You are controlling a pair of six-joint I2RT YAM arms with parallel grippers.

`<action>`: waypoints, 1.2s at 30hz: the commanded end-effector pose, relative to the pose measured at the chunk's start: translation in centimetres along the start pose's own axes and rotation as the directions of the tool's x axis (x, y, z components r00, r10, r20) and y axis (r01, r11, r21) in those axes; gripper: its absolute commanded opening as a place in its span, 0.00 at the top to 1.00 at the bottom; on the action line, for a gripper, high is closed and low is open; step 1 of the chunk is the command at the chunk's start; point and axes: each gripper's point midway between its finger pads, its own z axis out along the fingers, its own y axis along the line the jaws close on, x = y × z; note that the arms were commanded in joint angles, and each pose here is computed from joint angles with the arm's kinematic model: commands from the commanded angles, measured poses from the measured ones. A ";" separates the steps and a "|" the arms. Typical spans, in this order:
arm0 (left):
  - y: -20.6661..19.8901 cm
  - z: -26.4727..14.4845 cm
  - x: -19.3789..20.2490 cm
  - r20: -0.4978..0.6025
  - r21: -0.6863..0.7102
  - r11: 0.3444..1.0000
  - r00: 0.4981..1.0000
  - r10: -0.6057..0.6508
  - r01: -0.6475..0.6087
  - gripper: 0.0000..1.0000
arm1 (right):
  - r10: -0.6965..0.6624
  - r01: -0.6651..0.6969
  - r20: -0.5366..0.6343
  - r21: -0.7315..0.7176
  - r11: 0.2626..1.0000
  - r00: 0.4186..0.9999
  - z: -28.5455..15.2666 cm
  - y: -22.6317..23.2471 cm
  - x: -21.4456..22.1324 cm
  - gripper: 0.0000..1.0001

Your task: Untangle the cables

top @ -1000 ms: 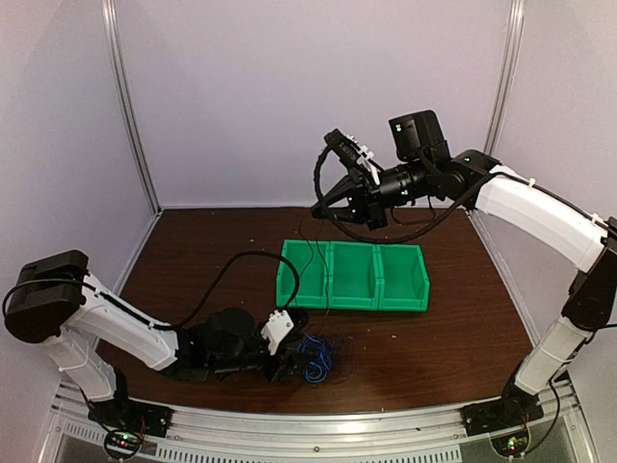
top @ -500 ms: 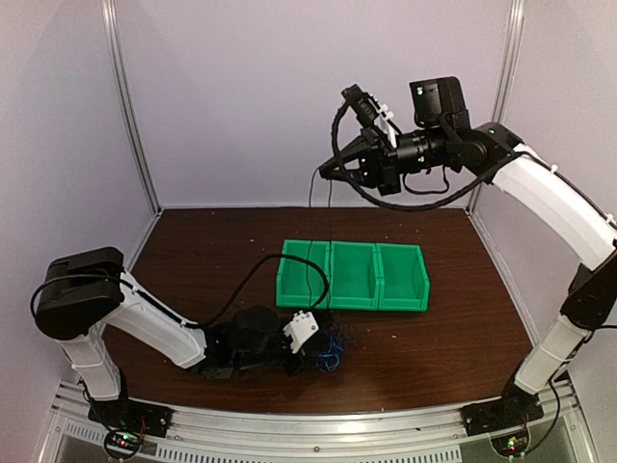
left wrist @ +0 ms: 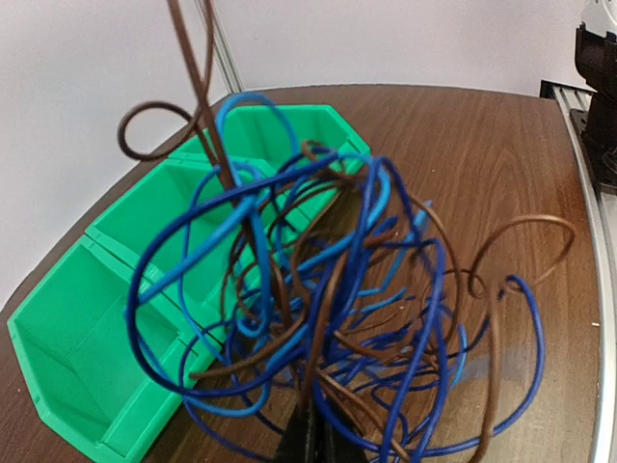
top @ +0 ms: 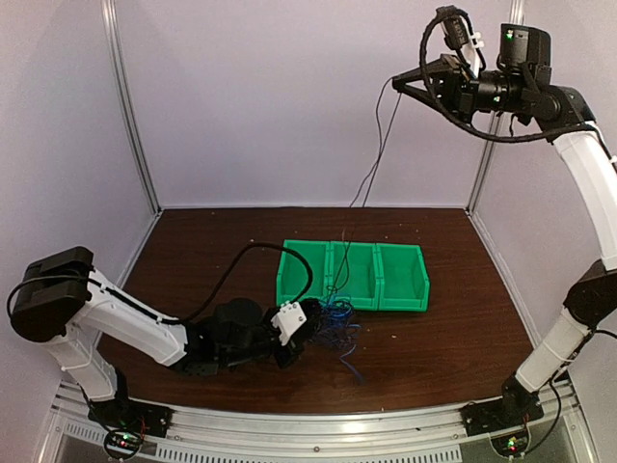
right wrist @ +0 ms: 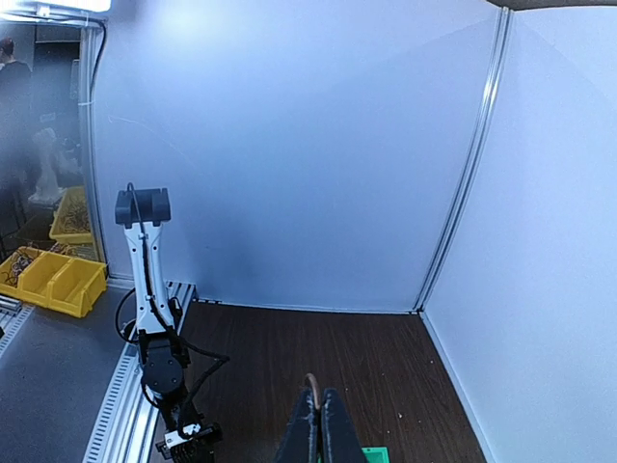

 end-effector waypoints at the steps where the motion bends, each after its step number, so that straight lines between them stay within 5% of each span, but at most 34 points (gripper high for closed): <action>1: -0.6 -1.9 7.7 -0.261 0.017 1.000 0.965 0.009 -0.005 1.00 | -0.159 0.160 0.133 0.008 0.987 0.978 -3.3 2.7 -6.3 1.00; 10: 0.6 -6.2 10.4 -0.312 -0.071 0.992 0.942 -0.124 0.107 1.00 | -0.228 0.203 0.169 0.153 0.967 0.959 -7.2 0.6 -9.4 1.00; 15: 1.7 -7.9 10.8 -0.306 -0.129 0.984 0.939 -0.156 0.121 1.00 | -0.120 0.099 0.172 0.129 0.987 0.978 -6.8 -1.3 -7.1 1.00; 25: 2.8 -8.6 4.9 -0.134 -0.126 0.984 0.981 -0.142 0.125 0.73 | 0.238 -0.241 -0.040 -0.122 0.963 0.971 2.2 3.9 9.6 1.00; 36: 3.7 -4.4 -4.8 0.126 -0.145 0.986 0.990 -0.059 0.077 0.41 | 0.167 -0.152 0.058 -0.205 0.967 0.984 3.4 3.6 3.2 1.00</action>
